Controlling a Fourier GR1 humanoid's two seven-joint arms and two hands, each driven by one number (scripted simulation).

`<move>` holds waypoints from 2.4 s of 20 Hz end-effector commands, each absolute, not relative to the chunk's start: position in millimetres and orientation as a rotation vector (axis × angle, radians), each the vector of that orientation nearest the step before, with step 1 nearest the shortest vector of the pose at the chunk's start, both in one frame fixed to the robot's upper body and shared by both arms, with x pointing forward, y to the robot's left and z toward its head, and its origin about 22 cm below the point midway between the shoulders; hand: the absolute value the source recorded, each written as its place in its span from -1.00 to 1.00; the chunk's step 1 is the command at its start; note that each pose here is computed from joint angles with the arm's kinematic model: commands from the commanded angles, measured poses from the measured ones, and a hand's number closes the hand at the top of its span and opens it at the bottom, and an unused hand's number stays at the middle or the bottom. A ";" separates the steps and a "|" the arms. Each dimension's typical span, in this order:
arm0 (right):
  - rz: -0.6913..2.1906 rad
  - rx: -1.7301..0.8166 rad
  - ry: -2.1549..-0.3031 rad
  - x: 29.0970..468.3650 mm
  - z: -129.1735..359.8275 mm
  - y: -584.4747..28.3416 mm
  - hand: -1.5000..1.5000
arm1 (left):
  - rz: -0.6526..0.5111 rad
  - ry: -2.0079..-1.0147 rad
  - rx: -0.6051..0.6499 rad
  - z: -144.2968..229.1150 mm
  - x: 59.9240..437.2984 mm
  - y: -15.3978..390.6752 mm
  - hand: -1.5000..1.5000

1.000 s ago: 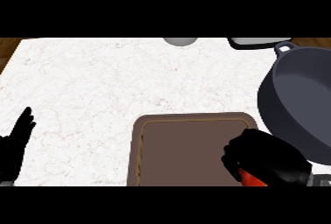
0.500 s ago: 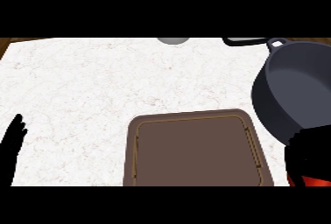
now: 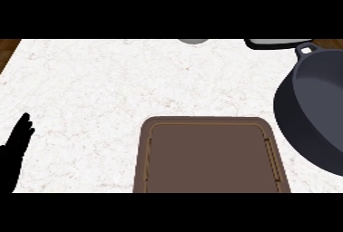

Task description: Pick the tomato from the tray and place it in the pot

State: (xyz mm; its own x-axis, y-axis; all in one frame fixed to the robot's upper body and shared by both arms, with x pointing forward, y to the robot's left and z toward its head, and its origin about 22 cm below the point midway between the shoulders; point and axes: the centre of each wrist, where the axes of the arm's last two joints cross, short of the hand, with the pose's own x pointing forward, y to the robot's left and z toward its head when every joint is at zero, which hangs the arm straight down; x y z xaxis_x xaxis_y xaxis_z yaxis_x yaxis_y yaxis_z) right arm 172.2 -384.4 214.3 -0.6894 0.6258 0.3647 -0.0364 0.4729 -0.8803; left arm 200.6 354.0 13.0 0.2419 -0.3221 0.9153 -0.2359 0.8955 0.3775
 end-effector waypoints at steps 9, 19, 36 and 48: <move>1.114 -0.553 -2.042 198.8 229.2 -461.7 1.00 | -0.152 -1.375 0.438 13.7 229.6 340.7 0.00; 1.219 -0.606 -1.957 286.4 193.0 -426.5 1.00 | -0.185 -1.390 0.417 23.7 240.0 322.8 0.00; 1.168 -0.285 -1.859 350.3 101.3 -382.3 -1.00 | -0.123 -1.388 0.419 14.8 231.5 302.6 0.00; 0.607 0.099 -2.030 331.9 144.3 -457.1 -1.00 | -0.144 -1.388 0.432 24.5 233.0 326.3 0.00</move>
